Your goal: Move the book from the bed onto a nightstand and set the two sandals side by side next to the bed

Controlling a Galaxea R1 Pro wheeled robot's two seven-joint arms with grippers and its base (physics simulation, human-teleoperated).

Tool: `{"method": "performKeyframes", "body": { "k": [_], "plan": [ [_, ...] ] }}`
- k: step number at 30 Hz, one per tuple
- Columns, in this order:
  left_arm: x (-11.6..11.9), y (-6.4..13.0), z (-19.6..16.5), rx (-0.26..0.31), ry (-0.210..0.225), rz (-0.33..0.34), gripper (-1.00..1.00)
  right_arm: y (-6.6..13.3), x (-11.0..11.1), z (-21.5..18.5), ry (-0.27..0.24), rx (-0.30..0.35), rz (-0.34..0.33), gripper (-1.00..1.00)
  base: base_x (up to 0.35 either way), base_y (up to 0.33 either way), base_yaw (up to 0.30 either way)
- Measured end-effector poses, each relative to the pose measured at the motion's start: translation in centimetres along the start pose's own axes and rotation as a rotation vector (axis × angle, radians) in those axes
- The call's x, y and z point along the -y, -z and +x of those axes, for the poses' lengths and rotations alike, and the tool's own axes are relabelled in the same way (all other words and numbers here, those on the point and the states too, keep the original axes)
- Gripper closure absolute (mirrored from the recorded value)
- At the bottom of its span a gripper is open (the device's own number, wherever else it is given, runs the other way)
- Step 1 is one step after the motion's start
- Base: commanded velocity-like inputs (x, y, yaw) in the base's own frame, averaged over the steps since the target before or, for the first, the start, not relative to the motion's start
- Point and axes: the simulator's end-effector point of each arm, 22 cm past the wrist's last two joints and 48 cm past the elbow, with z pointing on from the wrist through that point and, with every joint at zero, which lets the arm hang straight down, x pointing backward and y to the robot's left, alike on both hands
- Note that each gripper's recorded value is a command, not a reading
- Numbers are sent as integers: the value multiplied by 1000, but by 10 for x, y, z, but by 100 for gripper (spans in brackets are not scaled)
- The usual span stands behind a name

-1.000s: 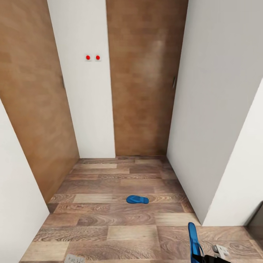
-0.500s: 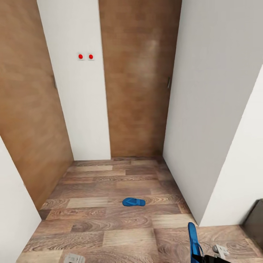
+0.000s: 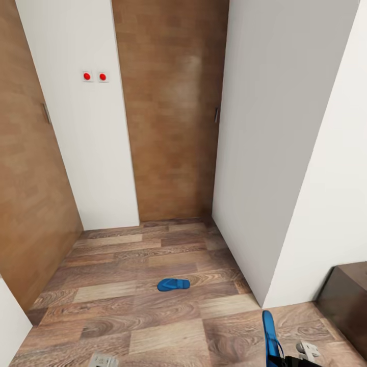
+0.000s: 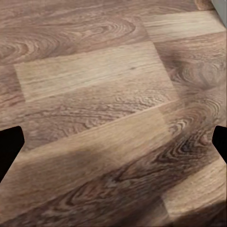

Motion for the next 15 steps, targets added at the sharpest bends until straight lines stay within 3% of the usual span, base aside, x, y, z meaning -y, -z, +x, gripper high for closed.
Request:
{"method": "performKeyframes", "body": {
  "k": [9,15],
  "plan": [
    [-1,0,0,1,1,-2,-100,0,0,0,0,0,1,100,309,0,-6],
    [-1,0,0,1,1,-2,-100,0,0,0,0,0,1,100,133,0,0]
  ]
}}
